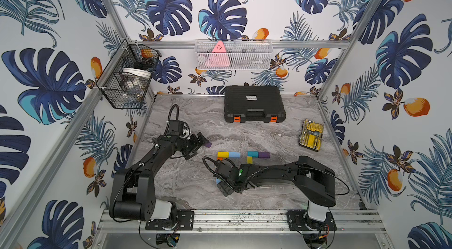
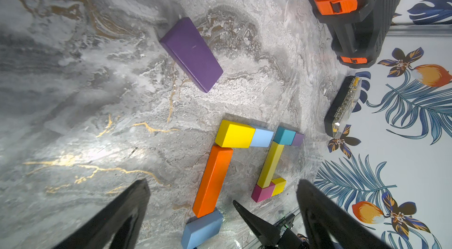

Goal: Assemble the letter c with building blocks
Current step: Assemble the building block at the center of the board.

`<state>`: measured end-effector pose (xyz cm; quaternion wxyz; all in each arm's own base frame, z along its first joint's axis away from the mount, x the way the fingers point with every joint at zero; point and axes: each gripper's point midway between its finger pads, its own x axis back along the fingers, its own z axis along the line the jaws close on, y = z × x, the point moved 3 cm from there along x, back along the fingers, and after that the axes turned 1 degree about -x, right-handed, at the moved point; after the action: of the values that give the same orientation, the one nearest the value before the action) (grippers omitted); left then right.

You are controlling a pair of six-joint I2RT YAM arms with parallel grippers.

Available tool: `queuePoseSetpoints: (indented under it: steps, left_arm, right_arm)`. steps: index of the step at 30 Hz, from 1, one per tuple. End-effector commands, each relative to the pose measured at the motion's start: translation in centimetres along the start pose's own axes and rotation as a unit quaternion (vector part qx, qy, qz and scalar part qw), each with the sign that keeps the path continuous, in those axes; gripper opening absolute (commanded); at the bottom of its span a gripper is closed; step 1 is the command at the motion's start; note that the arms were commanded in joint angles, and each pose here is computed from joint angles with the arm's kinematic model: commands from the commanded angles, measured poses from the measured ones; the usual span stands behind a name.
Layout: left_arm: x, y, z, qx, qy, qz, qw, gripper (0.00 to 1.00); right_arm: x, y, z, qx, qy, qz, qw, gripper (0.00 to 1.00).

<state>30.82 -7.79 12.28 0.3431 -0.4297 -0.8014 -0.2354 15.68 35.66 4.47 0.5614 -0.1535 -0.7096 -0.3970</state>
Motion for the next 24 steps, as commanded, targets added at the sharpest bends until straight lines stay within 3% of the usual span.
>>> queuePoseSetpoints:
  steps: [1, 24]
  left_arm:
    - [0.0, 0.2, -0.2, 0.002, -0.006, -0.004, 1.0, 0.99]
    - [0.0, 0.2, -0.1, 0.003, -0.006, -0.004, 1.0, 0.99]
  right_arm:
    - [-0.3, 0.2, -0.6, -0.013, -0.02, -0.005, 1.0, 0.84]
    - [-0.6, 0.6, -1.3, -0.039, -0.002, -0.004, 0.999, 0.84]
